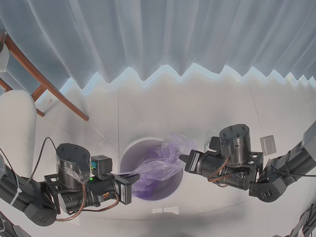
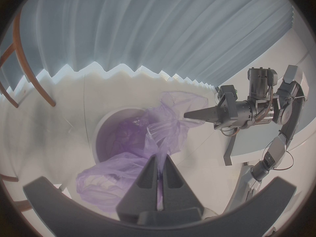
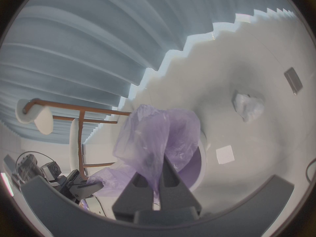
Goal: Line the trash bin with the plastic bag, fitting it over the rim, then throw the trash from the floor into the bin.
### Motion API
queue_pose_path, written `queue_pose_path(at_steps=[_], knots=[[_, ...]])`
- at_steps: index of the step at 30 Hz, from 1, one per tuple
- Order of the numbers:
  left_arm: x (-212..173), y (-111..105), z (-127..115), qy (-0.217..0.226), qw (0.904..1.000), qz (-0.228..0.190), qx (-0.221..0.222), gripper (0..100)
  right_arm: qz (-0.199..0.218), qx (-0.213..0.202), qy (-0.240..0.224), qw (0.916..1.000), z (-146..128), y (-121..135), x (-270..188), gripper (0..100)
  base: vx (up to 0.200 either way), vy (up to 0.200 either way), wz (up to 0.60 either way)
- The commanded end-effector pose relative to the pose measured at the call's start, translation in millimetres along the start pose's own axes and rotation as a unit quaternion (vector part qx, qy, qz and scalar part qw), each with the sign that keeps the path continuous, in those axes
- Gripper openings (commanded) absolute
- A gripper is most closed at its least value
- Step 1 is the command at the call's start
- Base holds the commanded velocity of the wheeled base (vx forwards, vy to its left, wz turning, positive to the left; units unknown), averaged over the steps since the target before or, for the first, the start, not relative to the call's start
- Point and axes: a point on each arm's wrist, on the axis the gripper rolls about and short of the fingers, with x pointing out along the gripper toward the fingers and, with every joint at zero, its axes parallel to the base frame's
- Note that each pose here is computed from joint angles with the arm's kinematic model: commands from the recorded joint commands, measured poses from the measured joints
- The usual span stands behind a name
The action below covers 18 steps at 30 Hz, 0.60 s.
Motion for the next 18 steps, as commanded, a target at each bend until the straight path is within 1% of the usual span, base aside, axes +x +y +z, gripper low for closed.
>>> queue_pose_path(at_steps=[1, 3, 5, 6, 7, 8, 9, 10, 13, 16, 17, 18], knots=[[15.2, 1.0, -3.3, 0.006, 0.9997, -0.001, -0.025, 0, -0.006, -0.047, 0.010, 0.9988, -9.3, -47.4, 39.5, 0, 0.000, 0.000, 0.00], [21.5, -0.1, -3.2, 0.001, 0.9991, -0.005, -0.042, 0, 0.013, -0.058, -0.006, 0.9982, 0.3, -51.9, 48.6, 0, 0.000, 0.000, 0.00], [28.8, -0.7, -3.2, -0.003, 0.9981, -0.010, -0.061, 0, 0.027, -0.061, -0.017, 0.9976, 8.7, -55.1, 53.8, 0, 0.000, 0.000, 0.00], [28.8, -0.7, -3.2, -0.003, 0.9981, -0.010, -0.061, 0, 0.027, -0.061, -0.017, 0.9976, 8.7, -55.1, 53.8, 0, 0.000, 0.000, 0.00], [36.3, -3.1, -4.2, -0.006, 0.9965, -0.021, -0.081, 0, 0.036, -0.060, -0.027, 0.9972, 16.2, -56.8, 56.9, 0, 0.000, 0.000, 0.00], [39.5, -4.4, -4.3, -0.009, 0.9957, -0.028, -0.088, 0, 0.039, -0.061, -0.033, 0.9968, 19.7, -56.2, 57.9, 0, 0.000, 0.000, 0.00], [39.5, -4.4, -4.3, -0.009, 0.9957, -0.028, -0.088, 0, 0.039, -0.061, -0.033, 0.9968, 19.7, -56.2, 57.9, 0, 0.000, 0.000, 0.00], [43.8, -6.2, -3.3, -0.022, 0.9940, -0.040, -0.100, 0, 0.048, -0.060, -0.055, 0.9956, 29.4, -55.9, 59.0, 0, 0.000, 0.000, 0.00], [45.0, -9.9, -3.6, -0.035, 0.9920, -0.054, -0.108, 0, 0.063, -0.062, -0.083, 0.9927, 39.4, -51.6, 57.7, 0, 0.000, 0.000, 0.00], [42.9, -14.0, -5.1, -0.032, 0.9902, -0.062, -0.121, 0, 0.070, -0.063, -0.095, 0.9910, 44.0, -48.4, 54.8, 0, 0.000, 0.000, 0.00], [41.3, -17.4, -7.6, -0.025, 0.9888, -0.066, -0.131, 100, 0.075, -0.064, -0.102, 0.9899, 46.9, -45.7, 51.1, 0, 0.000, 0.000, 0.00], [40.8, -18.2, -7.8, -0.025, 0.9886, -0.068, -0.132, 100, 0.077, -0.064, -0.103, 0.9897, 47.5, -45.0, 49.5, 0, 0.000, 0.000, 0.00]])
